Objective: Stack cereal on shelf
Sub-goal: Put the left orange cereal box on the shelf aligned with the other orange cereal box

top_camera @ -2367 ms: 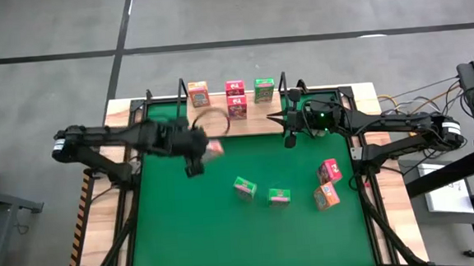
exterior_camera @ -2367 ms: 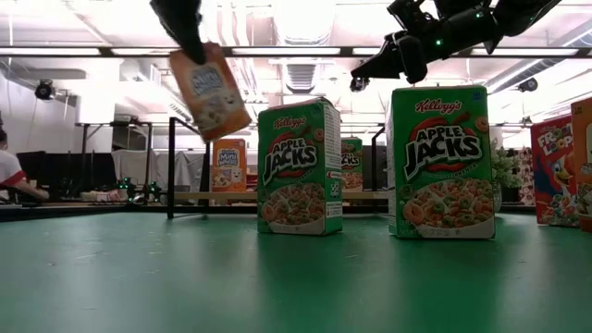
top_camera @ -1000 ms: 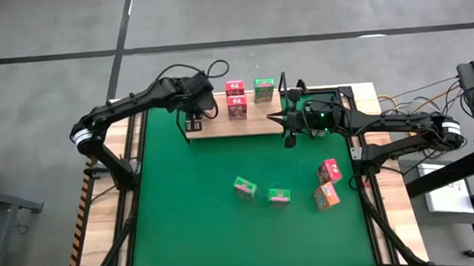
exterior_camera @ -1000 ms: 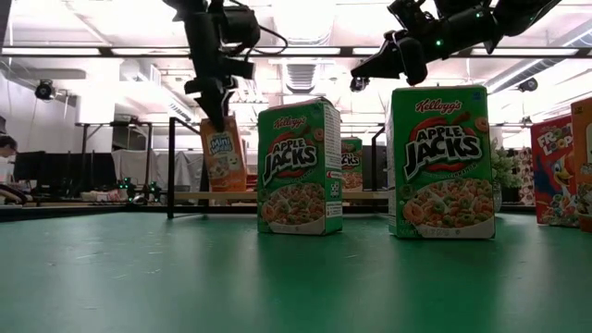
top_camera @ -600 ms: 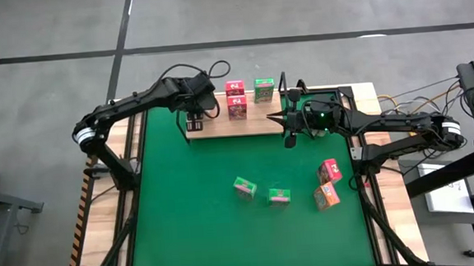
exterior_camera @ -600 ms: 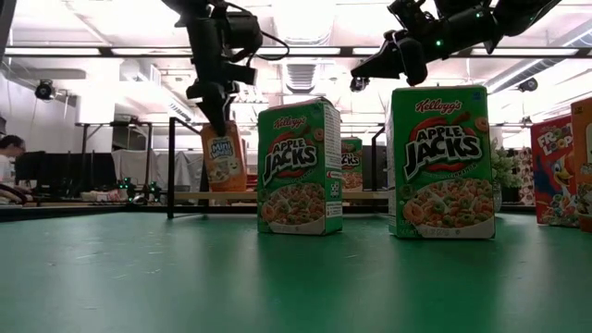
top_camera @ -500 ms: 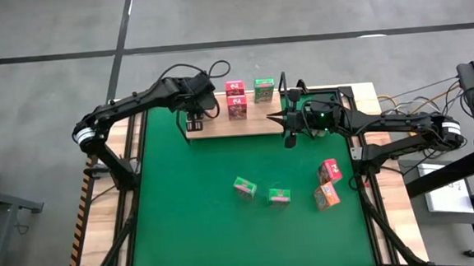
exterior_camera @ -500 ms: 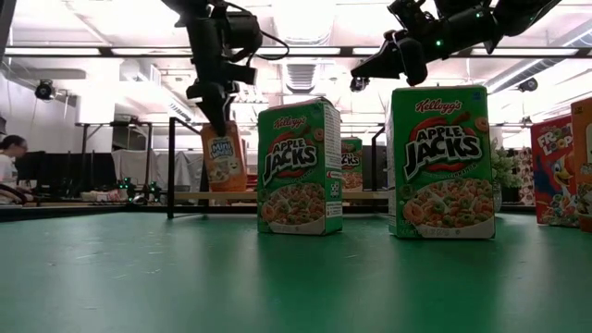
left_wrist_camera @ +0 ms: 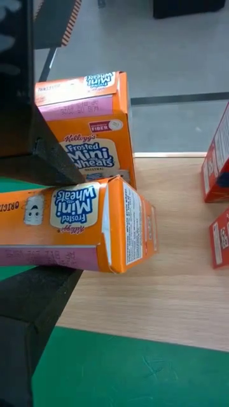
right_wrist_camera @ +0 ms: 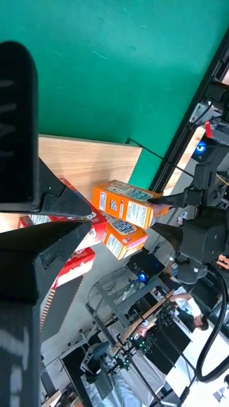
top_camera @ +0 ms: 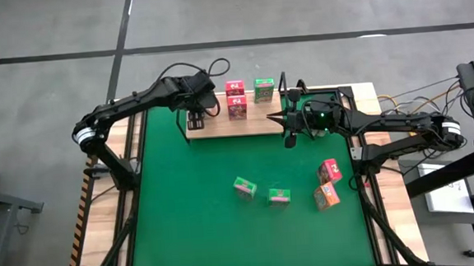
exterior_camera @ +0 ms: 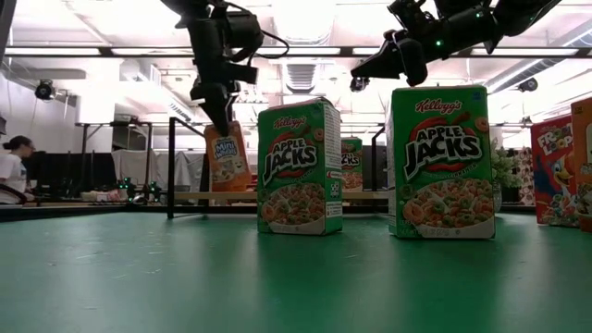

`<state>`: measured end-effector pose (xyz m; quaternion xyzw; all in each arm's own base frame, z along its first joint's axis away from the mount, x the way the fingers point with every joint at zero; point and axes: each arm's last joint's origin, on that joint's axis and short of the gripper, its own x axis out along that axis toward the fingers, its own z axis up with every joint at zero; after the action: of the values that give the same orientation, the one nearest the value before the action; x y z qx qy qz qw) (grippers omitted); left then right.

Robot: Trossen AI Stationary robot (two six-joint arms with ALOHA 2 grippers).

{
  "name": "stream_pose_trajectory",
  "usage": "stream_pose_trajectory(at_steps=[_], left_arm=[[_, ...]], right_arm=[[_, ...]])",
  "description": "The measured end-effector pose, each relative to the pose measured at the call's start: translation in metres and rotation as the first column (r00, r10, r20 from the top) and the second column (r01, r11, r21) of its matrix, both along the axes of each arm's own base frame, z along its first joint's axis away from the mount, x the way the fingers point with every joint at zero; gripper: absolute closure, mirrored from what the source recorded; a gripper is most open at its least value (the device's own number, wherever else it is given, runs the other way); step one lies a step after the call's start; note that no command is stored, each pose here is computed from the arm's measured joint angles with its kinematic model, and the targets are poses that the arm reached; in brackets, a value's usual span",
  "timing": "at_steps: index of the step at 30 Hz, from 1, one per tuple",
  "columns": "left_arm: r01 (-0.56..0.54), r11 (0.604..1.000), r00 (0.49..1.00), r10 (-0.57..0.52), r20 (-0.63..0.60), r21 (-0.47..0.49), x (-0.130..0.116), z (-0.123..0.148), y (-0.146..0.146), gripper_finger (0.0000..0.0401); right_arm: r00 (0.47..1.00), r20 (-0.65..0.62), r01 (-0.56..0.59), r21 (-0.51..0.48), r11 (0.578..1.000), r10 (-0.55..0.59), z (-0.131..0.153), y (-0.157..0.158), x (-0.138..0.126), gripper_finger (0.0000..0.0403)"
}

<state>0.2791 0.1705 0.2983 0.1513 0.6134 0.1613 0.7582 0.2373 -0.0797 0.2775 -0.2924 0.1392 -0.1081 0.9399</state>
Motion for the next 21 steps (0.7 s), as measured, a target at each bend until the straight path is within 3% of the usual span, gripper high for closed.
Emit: stream_pose_trajectory(at_steps=[8,21], left_arm=[[-0.013,1.000,1.000,0.013,0.006,-0.003,0.0000,0.0000,0.0000,0.0219],[-0.025,1.000,1.000,0.025,0.015,-0.004,-0.0002,0.0014,0.0005,0.0172]], right_arm=[[1.000,0.000,0.000,0.000,1.000,0.000,0.0000,0.0000,0.0000,0.0390],[1.000,0.000,0.000,0.000,1.000,0.000,0.0000,0.0000,0.0000,0.0390]])
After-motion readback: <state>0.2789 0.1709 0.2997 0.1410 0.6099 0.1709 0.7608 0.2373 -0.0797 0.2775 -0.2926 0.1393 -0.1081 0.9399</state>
